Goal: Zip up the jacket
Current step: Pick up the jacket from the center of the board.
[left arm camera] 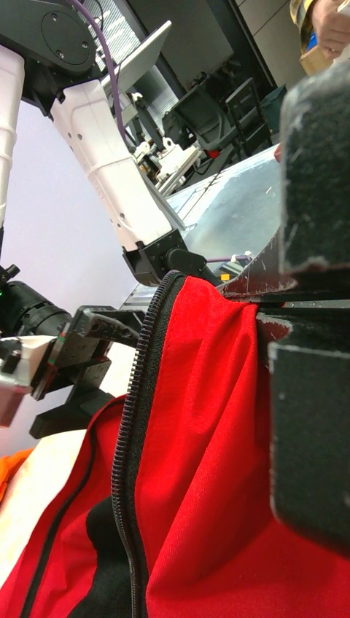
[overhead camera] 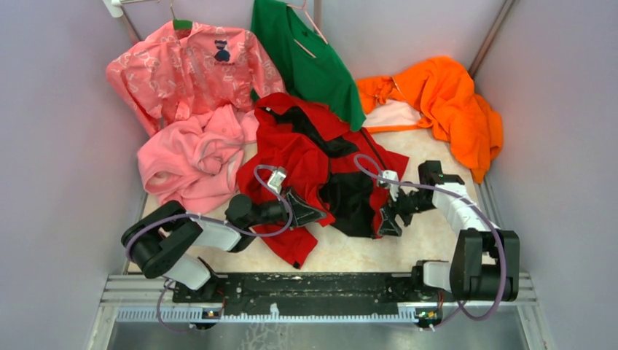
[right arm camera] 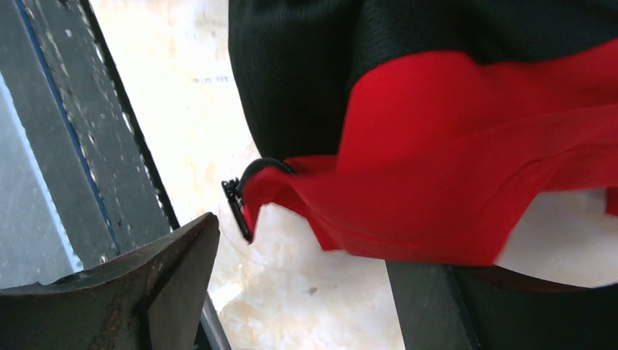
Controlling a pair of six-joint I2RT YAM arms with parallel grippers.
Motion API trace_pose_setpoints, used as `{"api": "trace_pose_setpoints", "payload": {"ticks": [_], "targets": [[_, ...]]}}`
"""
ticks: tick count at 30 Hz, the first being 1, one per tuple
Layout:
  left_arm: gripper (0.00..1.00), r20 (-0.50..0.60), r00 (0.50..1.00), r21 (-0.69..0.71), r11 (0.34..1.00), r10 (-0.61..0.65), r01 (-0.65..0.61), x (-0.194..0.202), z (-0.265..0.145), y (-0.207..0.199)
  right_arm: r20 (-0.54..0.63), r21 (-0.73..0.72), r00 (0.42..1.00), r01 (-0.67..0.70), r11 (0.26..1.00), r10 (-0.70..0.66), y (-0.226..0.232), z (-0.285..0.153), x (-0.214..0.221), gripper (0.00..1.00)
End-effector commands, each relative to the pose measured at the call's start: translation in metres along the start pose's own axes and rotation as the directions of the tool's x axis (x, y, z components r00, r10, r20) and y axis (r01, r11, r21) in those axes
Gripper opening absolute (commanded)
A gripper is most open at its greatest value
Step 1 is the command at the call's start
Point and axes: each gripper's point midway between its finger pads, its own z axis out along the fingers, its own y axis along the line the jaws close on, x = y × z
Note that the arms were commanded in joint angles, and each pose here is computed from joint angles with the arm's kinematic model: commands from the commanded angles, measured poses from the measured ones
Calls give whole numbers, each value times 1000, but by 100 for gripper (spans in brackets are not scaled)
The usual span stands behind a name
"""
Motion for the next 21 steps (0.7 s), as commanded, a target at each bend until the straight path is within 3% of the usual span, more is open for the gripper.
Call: {"api": "trace_pose_setpoints", "payload": {"ticks": [1, 11, 21], "targets": [[0, 27, 999, 35, 998, 45, -46, -9, -1, -10, 152, -29, 987, 50, 998, -45, 1, -2, -49, 80], [0, 21, 999, 34, 999, 40, -41, -7, -1, -9, 156, 31, 986, -67, 997, 61, -14, 12, -62, 73], [0, 18, 999, 33, 999, 35, -36, -7, 1, -6, 102, 84, 994, -57, 995, 48, -16, 22, -55, 79]]}}
